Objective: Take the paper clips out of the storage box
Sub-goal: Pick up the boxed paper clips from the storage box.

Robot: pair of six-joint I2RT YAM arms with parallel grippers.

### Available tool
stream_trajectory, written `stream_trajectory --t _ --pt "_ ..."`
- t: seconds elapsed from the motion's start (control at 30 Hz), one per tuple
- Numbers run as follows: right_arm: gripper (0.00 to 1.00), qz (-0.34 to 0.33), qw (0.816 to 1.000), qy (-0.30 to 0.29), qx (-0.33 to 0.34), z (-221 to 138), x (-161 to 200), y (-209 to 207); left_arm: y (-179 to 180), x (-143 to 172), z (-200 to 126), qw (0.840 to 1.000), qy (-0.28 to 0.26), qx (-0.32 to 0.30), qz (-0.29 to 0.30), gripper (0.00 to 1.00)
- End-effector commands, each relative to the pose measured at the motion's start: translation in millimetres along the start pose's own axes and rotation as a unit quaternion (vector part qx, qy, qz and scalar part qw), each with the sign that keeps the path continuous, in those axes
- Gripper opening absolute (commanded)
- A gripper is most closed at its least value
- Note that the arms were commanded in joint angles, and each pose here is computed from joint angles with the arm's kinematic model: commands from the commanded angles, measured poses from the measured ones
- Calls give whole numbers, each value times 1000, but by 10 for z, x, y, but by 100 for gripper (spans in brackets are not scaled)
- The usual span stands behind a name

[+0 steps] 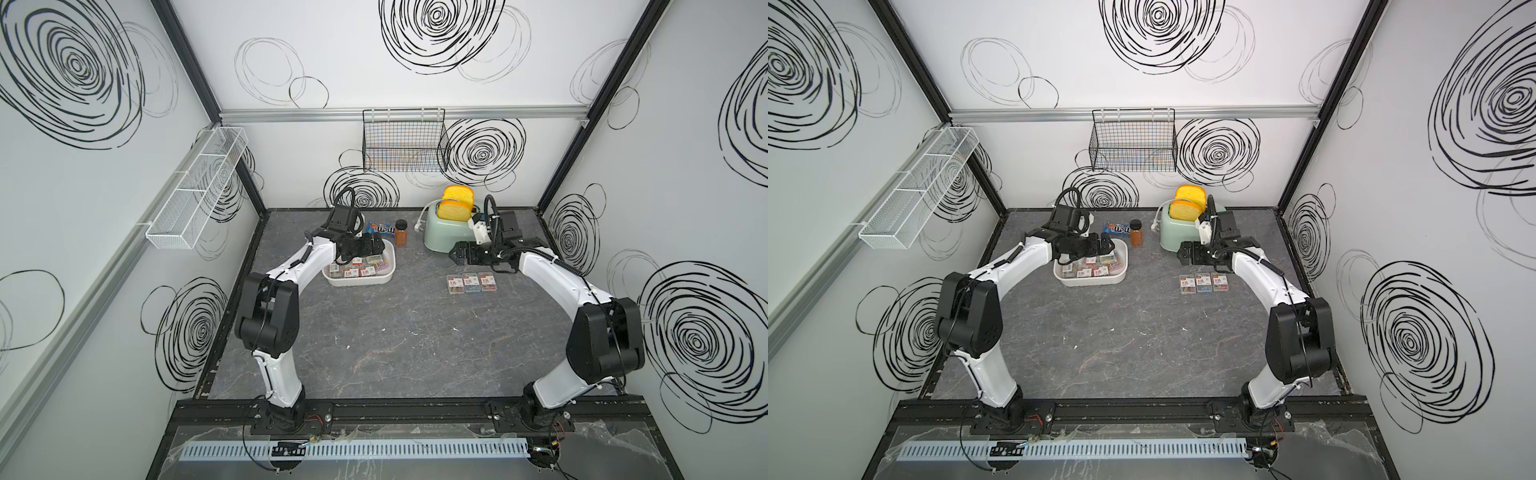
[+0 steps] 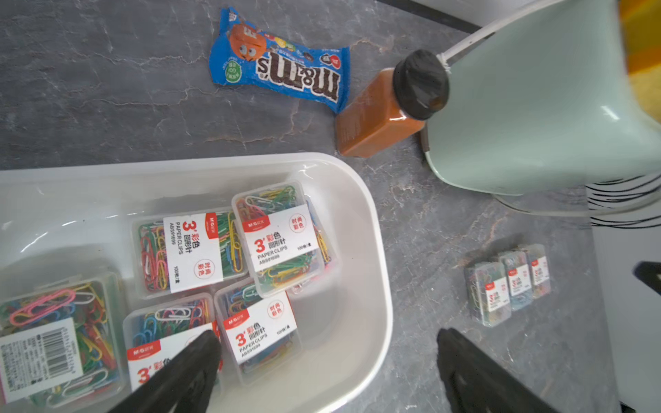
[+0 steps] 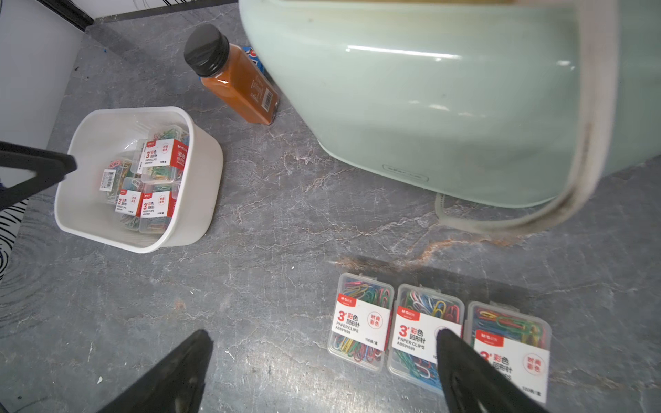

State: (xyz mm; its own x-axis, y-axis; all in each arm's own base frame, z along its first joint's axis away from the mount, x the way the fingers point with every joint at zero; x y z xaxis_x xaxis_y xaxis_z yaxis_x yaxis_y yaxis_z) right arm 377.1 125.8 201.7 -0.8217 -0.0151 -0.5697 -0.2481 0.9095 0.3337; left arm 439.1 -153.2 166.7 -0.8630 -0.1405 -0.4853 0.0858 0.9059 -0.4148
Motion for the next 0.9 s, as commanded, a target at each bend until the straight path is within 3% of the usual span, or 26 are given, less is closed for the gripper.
stream_trajectory --t 0.0,0.53,0.87 --pt "99 -16 1000 -13 -1 -166 -89 78 -11 -113 110 999 -18 -29 23 97" --pt "99 -33 999 -17 -4 -235 -179 144 -12 -149 661 994 -23 -97 48 85" --pt "99 -34 999 -11 -8 -185 -146 131 151 -153 722 988 -27 -147 30 84"
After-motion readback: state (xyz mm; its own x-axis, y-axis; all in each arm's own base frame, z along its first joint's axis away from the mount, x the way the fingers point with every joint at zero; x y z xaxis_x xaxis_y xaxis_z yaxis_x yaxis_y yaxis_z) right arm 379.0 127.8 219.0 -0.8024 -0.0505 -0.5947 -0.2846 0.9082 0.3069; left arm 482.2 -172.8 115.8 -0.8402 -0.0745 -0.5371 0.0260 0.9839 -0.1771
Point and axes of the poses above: each gripper's point midway between its finger pads, its own z axis out along the fingers, its own y axis along the line the jaws close on, x = y × z, the point moved 5 cm from there along -z, back along the fingers
